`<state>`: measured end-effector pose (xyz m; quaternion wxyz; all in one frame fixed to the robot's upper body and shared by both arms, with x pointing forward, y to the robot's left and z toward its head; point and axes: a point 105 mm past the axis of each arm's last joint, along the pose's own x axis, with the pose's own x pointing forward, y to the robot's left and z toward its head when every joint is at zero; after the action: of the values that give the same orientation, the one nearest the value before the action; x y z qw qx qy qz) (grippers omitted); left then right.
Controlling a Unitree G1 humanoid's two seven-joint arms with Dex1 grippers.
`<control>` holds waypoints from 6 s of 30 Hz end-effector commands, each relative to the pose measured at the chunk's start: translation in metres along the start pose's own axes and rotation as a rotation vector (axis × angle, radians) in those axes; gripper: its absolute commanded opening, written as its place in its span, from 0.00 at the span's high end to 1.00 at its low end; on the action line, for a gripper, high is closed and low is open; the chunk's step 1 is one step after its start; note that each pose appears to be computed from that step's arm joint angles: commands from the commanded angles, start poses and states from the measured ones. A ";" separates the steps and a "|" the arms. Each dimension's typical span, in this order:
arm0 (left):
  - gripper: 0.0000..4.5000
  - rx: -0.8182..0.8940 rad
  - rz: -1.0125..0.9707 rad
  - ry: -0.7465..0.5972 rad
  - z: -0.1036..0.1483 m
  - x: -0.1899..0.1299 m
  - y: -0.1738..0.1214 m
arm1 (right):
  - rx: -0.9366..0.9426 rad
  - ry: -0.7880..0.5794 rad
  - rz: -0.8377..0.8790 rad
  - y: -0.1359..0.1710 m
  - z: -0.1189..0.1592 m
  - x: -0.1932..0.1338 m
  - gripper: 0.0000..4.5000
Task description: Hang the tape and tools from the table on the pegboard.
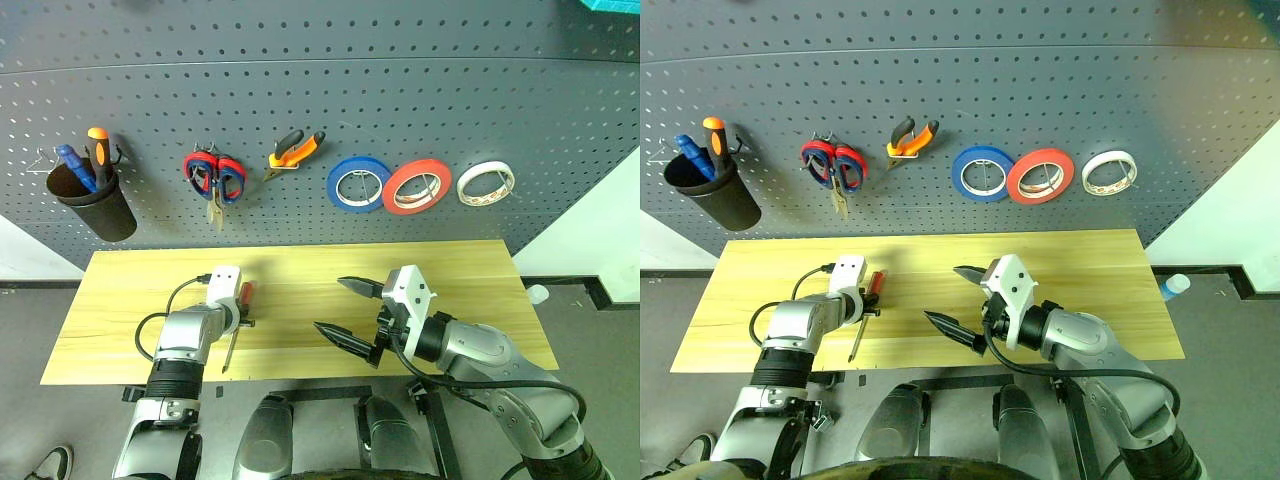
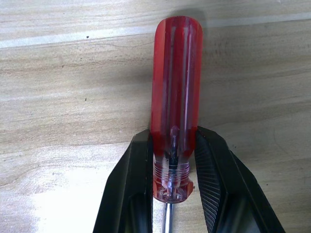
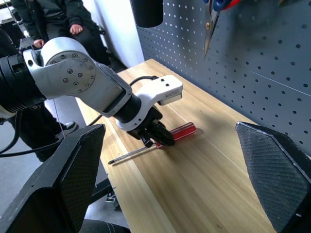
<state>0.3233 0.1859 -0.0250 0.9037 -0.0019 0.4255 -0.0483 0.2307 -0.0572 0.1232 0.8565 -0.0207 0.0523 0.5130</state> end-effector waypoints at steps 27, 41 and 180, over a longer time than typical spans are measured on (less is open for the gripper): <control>0.81 0.168 0.166 -0.859 0.045 -0.142 0.017 | -0.098 -0.034 0.002 -0.023 0.011 0.005 0.00; 0.81 0.343 0.396 -1.298 0.096 -0.201 0.009 | -0.149 -0.084 0.098 -0.028 0.024 0.011 0.00; 0.08 0.218 -0.510 -0.414 -0.058 -0.072 -0.017 | 0.285 -0.025 -0.603 -0.047 -0.114 -0.118 0.00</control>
<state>0.2259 0.1745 -0.0176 0.9202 -0.0173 0.2323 -0.3146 0.2046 -0.1919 0.0091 0.9626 0.0941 0.1333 0.2162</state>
